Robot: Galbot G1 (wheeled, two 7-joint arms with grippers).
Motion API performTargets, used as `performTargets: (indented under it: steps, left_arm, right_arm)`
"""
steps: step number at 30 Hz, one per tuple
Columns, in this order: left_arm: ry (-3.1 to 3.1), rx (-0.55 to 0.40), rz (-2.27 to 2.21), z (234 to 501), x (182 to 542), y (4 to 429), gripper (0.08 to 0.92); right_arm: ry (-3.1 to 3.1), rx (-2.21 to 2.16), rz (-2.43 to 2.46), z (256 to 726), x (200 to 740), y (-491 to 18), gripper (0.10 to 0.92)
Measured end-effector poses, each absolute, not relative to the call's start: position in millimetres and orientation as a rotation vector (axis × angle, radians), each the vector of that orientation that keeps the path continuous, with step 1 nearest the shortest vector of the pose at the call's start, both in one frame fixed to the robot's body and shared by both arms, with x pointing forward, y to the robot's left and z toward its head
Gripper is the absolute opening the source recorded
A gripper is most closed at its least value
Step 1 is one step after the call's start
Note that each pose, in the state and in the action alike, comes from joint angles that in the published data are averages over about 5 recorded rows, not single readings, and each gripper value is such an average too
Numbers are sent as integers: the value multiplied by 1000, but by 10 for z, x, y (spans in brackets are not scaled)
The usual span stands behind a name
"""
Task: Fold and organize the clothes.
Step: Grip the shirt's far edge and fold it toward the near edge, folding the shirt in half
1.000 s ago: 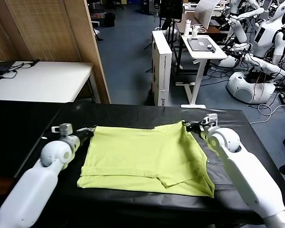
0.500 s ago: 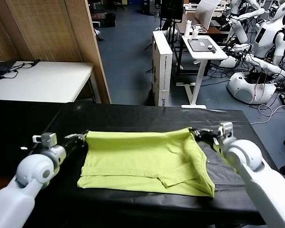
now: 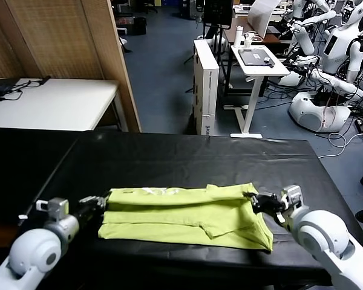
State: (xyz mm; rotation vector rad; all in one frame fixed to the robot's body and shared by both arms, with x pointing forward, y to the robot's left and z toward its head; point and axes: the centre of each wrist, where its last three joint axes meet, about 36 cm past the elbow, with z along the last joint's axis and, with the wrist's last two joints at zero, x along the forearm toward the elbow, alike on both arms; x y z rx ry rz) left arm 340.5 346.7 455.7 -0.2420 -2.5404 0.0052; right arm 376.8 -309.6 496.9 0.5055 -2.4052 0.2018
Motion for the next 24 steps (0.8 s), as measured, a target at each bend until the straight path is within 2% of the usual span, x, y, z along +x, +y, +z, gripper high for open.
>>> performTargets:
  steps: [8, 10, 14, 17, 21, 24]
  left_arm:
    - [-2514, -230, 13, 4523, 3303, 3417, 145]
    - [-2510, -225, 12, 4524, 3282, 3404, 145]
    - [-2505, -218, 16, 4551, 3236, 3385, 175]
    - [-2505, -211, 18, 4579, 3202, 3380, 306]
    - [-2519, -194, 30, 4615, 3202, 3425, 567]
    - [-2544, -168, 53, 4641, 3263, 3486, 750]
  right_arm:
    - [-2390, 516, 215, 4941, 3656, -3057, 141]
    - [-2392, 514, 217, 4950, 3625, -3055, 168]
    - [-2402, 513, 216, 4994, 3565, -3058, 361]
    - [-2420, 511, 203, 5052, 3538, -3066, 550]
    - [-2468, 488, 177, 5140, 3570, -3114, 797]
    - [-2503, 453, 157, 5139, 3641, -3159, 888]
